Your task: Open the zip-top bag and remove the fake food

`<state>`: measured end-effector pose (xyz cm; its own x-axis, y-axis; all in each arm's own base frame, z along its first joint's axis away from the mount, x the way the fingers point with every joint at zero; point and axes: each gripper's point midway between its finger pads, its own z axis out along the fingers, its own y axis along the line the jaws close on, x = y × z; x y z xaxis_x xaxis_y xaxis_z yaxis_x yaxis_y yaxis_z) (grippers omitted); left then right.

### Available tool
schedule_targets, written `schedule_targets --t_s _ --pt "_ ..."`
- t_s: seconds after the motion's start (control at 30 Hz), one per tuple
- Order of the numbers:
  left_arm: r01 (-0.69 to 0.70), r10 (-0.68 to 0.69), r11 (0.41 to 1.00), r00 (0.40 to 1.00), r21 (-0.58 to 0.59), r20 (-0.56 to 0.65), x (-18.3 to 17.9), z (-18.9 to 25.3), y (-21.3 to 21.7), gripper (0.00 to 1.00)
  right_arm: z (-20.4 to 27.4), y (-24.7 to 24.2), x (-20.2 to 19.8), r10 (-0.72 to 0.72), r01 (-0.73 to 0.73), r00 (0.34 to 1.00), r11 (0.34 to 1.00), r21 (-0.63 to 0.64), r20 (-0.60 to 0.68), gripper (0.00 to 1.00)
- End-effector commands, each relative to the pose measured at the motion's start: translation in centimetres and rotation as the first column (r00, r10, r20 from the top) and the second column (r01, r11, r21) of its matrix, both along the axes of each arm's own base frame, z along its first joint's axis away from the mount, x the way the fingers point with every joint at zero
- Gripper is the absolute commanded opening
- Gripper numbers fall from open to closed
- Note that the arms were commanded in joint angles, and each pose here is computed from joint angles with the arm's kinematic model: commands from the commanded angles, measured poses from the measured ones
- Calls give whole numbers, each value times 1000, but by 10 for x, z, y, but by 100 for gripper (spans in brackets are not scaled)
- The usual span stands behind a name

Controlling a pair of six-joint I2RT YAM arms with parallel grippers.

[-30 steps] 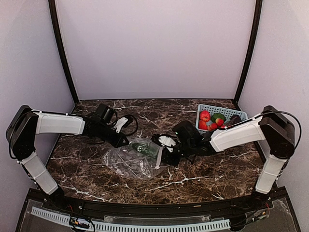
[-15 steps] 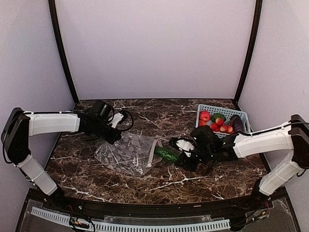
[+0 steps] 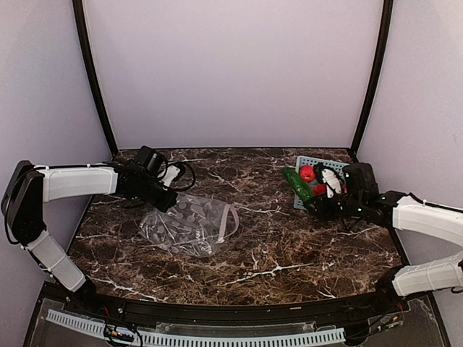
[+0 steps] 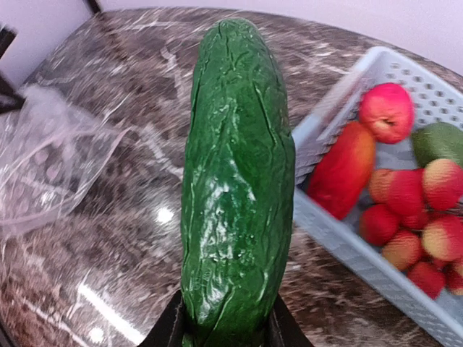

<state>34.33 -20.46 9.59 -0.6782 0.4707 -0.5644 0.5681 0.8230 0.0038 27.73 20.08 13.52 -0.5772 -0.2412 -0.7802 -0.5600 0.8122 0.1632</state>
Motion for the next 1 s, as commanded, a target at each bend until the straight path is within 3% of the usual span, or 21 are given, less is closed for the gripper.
schedule_targets --t_s 0.0,0.13,0.37,0.73,0.97 --pt "-12 11 1000 1000 -27 -17 0 2 -1 1 41 -38 41 -170 166 984 982 86 47 10" --pt "-10 9 999 1000 -32 -28 -1 0 -2 1 59 -64 69 -243 238 969 965 107 45 11" --pt "-9 9 999 1000 -36 -19 0 3 -2 1 46 -85 94 -272 271 962 960 76 4 11" --pt "-10 9 999 1000 -40 -29 -1 0 -3 1 5 -79 102 -220 227 970 972 56 -105 12" --pt "-9 7 999 1000 -41 -29 0 1 -4 1 -5 -85 111 -238 240 966 971 6 -98 16"
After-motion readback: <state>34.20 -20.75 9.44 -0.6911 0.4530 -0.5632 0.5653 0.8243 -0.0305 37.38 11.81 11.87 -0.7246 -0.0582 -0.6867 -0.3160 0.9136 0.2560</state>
